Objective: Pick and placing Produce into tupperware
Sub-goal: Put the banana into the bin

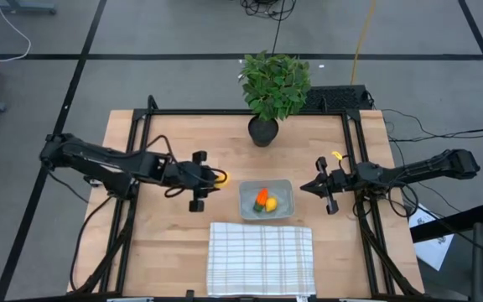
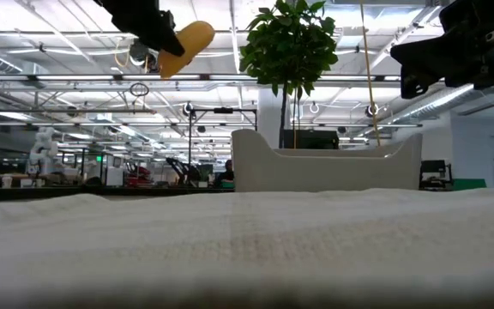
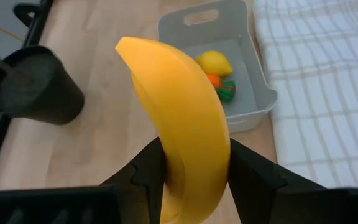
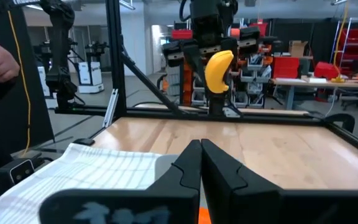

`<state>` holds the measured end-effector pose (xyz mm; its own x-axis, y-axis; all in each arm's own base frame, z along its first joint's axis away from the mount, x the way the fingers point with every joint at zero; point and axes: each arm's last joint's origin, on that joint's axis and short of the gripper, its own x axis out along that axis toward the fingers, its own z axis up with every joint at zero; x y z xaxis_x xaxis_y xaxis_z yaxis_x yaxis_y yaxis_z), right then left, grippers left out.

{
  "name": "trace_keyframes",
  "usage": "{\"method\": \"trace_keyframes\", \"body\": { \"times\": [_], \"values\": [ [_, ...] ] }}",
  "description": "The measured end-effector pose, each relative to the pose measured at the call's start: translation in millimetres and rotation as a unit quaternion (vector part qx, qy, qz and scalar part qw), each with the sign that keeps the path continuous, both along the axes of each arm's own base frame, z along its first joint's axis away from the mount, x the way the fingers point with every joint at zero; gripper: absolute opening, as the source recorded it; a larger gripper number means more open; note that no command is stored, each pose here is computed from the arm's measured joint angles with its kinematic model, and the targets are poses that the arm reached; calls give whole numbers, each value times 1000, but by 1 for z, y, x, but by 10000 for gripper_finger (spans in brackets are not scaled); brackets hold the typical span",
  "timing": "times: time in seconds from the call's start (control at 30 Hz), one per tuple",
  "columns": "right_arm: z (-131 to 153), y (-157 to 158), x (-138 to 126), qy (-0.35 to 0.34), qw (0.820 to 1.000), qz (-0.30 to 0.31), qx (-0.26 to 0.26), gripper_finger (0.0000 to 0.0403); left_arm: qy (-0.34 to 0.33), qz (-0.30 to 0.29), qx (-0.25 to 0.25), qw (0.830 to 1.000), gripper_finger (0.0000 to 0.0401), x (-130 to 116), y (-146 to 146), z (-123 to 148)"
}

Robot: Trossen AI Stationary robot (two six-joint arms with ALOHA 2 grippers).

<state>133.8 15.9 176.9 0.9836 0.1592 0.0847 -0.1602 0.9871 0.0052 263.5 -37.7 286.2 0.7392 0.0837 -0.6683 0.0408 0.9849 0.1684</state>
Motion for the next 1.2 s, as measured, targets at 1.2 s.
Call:
{"method": "trace_keyframes", "body": {
  "times": [1.2],
  "values": [
    [2,0,0,-8,1000,0,4,0,-105,-120,-47,986,138,50,34,-11]
  ]
}}
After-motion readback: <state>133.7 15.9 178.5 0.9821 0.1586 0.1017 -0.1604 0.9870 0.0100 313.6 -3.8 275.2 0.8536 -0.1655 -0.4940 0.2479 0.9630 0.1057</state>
